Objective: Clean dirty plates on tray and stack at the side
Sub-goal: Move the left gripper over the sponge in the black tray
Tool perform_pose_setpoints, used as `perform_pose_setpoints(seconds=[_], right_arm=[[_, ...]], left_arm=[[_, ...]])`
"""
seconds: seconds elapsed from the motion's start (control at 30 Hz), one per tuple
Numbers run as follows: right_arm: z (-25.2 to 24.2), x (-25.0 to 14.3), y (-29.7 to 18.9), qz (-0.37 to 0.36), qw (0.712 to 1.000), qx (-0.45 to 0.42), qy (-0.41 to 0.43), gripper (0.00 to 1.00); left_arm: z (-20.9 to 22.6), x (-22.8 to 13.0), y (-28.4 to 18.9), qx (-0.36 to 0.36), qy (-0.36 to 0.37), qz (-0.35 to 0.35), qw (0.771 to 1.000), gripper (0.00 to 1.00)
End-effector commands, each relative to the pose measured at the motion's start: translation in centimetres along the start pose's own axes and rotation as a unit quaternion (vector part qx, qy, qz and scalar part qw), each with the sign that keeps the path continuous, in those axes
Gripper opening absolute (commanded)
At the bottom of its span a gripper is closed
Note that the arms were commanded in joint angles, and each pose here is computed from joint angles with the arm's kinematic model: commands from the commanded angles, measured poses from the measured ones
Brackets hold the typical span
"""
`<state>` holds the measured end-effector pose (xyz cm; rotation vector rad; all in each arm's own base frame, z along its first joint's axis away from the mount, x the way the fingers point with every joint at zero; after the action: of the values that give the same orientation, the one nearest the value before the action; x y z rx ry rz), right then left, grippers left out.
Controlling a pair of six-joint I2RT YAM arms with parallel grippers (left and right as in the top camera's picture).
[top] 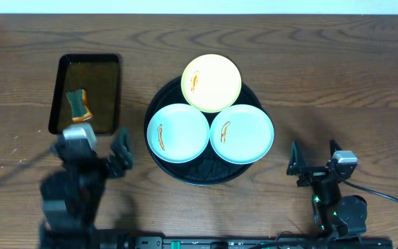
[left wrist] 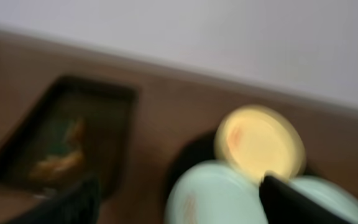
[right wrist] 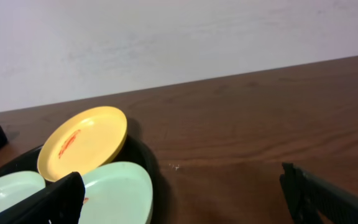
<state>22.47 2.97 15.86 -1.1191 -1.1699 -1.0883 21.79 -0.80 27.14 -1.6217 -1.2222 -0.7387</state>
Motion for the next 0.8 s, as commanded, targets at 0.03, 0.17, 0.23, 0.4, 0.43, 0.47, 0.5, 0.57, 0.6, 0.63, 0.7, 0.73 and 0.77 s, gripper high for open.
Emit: perform_pose_setpoints(seconds=[0.03,0.17,0.23,0.4,0.43,0.47,0.5,0.57,0.6,0.63,0.7,0.73,0.77], right_arm=[[-0.2,-0.1,0.0,0.001,1.0,-0.005,-0.007,0.99],[-0.2,-0.1,0.0,0.001,1.0,-0.005,-0.007,0.99],[-0.2,-0.1,0.0,0.001,1.0,-0.005,-0.007,0.99],[-0.2,-0.1,0.0,0.001,1.0,-0.005,-0.007,0.99],[-0.2,-0.1,0.0,0.001,1.0,-0.005,-0.007,0.99],[-0.2,-0.1,0.0,0.001,1.0,-0.005,-0.007,0.99],[-0.2,-0.1,0.0,0.001,1.0,-0.005,-0.007,0.99],[-0.2,-0.1,0.0,0.001,1.0,-0.005,-0.007,0.99],[-0.2,-0.1,0.0,0.001,1.0,-0.005,-0.007,0.99],[-0.2,-0.1,0.0,0.001,1.0,-0.005,-0.007,0.99],[-0.2,-0.1,0.0,0.001,1.0,-0.005,-0.007,0.99],[-0.2,-0.1,0.0,0.001,1.0,-0.005,-0.007,0.99],[-0.2,-0.1,0.0,0.001,1.0,-0.005,-0.007,0.99]], left_arm=[[1.8,4.9,1.0,0.138,0.061,0.062,0.987,0.82],[1.2,5.8,2.8,0.141,0.076,0.116,0.98,0.82],[1.1,6.4,4.0,0.145,0.076,0.131,0.978,0.82],[2.8,6.6,6.4,0.201,0.062,0.25,0.945,0.82],[3.5,6.6,7.0,0.214,0.056,0.273,0.936,0.82],[4.2,6.4,7.8,0.227,0.05,0.296,0.927,0.82],[5.7,5.7,9.6,0.245,0.039,0.333,0.91,0.82],[6.5,4.5,11.5,0.243,0.027,0.361,0.9,0.82],[7.0,3.9,12.3,0.246,0.024,0.374,0.894,0.82],[7.4,3.2,13.0,0.249,0.023,0.385,0.889,0.82],[8.7,1.9,15.1,0.262,0.004,0.395,0.88,0.82],[9.3,1.6,15.9,0.271,-0.013,0.392,0.879,0.82],[10.1,1.5,16.6,0.281,-0.032,0.386,0.878,0.82]])
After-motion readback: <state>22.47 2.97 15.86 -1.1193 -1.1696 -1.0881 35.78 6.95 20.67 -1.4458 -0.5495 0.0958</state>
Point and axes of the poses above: each gripper's point midway between its finger pads, its own y axis out along the fingers, its own z axis along the line the jaws close on, x = y × z, the point moved 2 cm from there along -y, back along the fingers, and after that the axes turned 9 degrees about -y, right-handed, at the moved point
